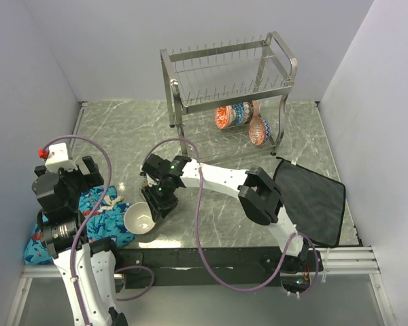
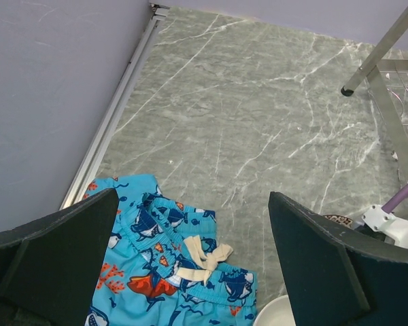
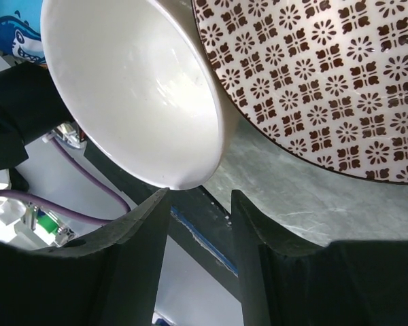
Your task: Load the bowls into the dish rack
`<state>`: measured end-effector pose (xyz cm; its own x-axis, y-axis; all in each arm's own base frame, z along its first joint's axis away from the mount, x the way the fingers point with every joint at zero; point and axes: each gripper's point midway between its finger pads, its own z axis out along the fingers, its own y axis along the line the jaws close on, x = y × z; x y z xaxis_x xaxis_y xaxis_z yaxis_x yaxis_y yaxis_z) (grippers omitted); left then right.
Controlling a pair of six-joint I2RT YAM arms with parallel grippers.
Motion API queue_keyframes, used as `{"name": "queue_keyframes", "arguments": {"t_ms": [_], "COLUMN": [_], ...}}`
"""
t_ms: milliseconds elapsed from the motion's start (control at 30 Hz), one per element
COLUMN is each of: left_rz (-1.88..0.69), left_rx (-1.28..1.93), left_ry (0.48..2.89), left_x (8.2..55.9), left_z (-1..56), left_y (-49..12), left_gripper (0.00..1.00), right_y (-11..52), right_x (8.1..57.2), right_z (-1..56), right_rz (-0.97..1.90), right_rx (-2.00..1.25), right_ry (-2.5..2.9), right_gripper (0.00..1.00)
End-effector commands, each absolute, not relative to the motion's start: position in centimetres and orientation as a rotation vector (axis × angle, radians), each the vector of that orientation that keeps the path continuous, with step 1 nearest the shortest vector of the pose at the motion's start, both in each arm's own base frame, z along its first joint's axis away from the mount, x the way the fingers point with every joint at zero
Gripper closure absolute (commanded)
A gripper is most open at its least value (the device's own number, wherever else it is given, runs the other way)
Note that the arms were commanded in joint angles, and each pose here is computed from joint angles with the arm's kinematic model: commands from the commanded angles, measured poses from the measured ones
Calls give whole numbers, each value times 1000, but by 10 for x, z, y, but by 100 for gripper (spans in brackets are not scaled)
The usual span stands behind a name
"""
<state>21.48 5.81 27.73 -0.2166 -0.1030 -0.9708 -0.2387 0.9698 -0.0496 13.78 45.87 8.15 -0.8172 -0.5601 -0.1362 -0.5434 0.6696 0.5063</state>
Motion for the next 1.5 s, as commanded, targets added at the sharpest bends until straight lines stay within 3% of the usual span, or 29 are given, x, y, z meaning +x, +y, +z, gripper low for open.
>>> {"name": "queue_keyframes", "arguments": {"t_ms": [0,333,533,900,933,1167,1467], "left_rz": [125,123,121,79,80,43,-2], "left_rx": [-234,-239,-244,-258,-261,-283,-258], "left_ry": [1761,1761,1758,1752,1755,1746,1672], "left_x": [215,216,216,219,220,222,234], "left_z": [285,283,283,279,278,278,292], "left_y": [57,58,58,55,55,52,49], "left_gripper": [1,1,1,1,1,1,1], "right_y": [469,469,461,441,437,391,287], "right_x": [150,155,154,154,154,170,210], "right_z": [86,63,63,67,67,99,133], "right_rz": [-863,-769,-745,-701,-688,-554,45], "right_rx": [917,866,867,952,964,1240,1461], "right_ry": [-2885,-2919,-2929,-2954,-2958,-3088,-3385], "right_gripper": [52,59,76,95,100,100,100]}}
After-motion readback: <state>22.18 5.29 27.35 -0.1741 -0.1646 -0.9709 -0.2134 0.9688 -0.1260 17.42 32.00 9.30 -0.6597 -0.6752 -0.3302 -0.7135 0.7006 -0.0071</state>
